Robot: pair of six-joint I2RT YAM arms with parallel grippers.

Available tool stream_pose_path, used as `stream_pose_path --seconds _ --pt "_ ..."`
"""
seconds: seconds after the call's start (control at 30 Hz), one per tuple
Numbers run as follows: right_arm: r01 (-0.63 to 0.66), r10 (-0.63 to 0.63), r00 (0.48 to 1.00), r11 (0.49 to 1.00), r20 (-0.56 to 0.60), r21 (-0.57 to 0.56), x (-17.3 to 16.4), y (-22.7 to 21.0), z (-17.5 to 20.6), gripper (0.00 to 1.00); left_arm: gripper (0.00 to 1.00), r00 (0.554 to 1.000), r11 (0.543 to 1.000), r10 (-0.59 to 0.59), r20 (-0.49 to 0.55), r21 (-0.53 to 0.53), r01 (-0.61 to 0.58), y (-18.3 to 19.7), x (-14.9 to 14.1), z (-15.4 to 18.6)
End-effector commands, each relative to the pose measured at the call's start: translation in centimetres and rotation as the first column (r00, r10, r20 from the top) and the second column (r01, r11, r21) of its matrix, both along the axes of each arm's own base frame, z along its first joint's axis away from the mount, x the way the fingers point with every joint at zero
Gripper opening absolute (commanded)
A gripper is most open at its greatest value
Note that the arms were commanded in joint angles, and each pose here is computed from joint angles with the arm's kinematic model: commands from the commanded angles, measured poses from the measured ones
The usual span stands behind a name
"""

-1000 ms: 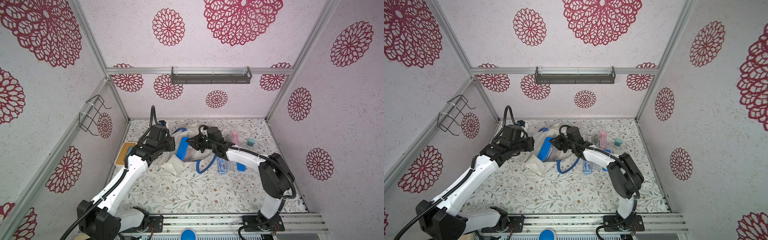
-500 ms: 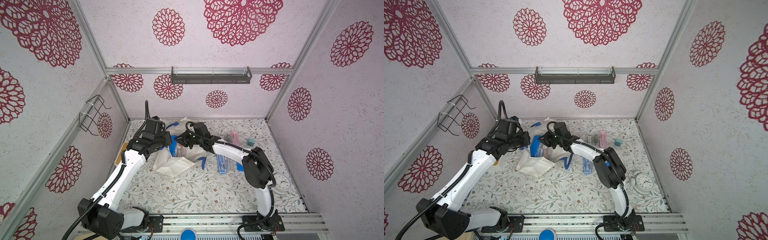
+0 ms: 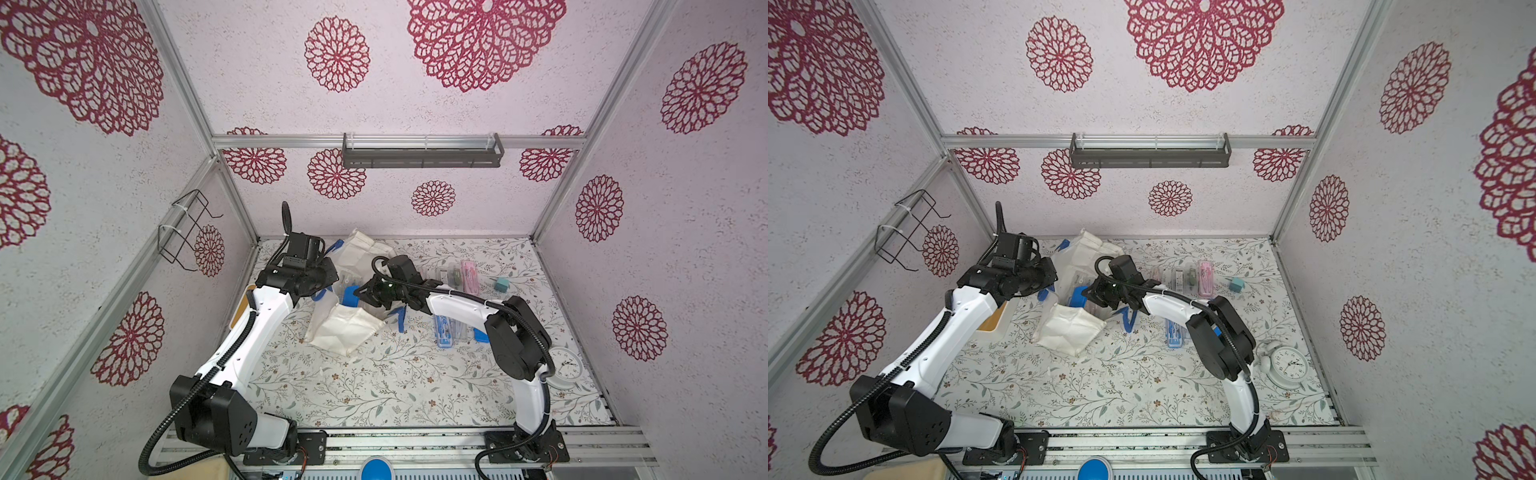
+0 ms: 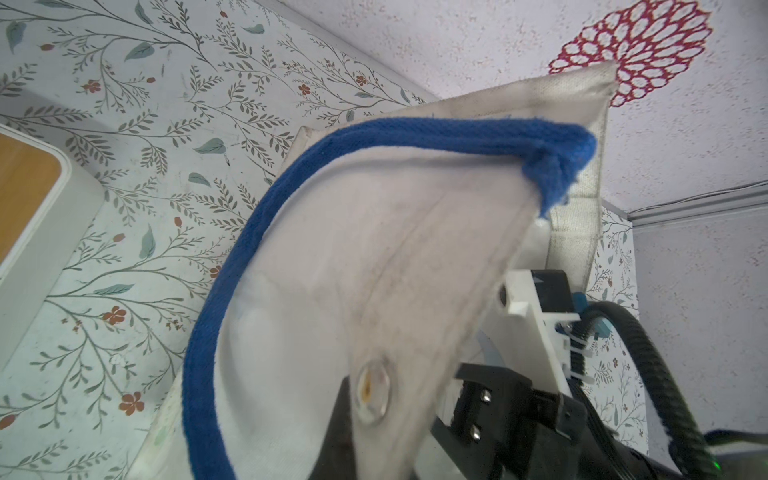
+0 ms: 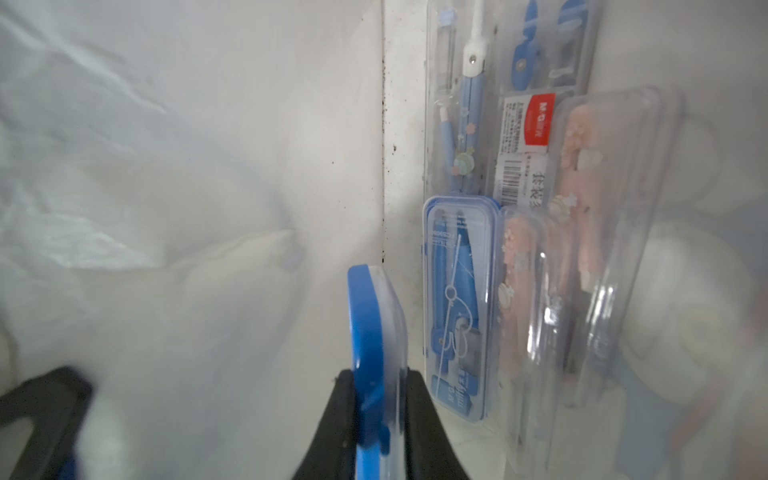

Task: Take out the compass set from the canvas bag
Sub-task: Pick up the compass set from the canvas bag.

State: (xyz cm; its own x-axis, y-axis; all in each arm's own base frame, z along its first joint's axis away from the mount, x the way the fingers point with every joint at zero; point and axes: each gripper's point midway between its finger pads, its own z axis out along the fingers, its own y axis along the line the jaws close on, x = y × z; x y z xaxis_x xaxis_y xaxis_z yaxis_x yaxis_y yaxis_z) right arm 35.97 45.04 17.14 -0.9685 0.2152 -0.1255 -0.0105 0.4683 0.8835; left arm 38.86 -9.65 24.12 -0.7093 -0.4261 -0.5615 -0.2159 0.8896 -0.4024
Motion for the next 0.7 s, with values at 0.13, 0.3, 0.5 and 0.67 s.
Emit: stream_pose_path --seconds 0.13,0.3,0.5,0.67 --pt "0.031 -0.048 0.969 0.997 0.241 0.072 2.0 -2.8 10.4 0.11 0.00 0.999 0.998 -0.038 0.032 -0.056 0.040 -1.1 1.0 0.8" --pt "0.095 -0.125 0.950 0.989 0.286 0.115 4.9 -6.3 13.8 0.12 0.00 0.998 0.998 -0.047 0.028 -0.050 0.049 -1.1 0.5 0.4" --pt "0.137 -0.185 0.927 0.977 0.325 0.163 7.2 -11.8 17.0 0.12 0.00 0.999 0.998 -0.041 0.035 -0.040 0.042 -0.4 0.5 0.5" --pt "0.179 -0.237 0.914 0.964 0.329 0.198 8.6 -17.7 17.8 0.12 0.00 0.999 1.000 -0.025 0.036 -0.018 0.025 1.5 0.8 0.9"
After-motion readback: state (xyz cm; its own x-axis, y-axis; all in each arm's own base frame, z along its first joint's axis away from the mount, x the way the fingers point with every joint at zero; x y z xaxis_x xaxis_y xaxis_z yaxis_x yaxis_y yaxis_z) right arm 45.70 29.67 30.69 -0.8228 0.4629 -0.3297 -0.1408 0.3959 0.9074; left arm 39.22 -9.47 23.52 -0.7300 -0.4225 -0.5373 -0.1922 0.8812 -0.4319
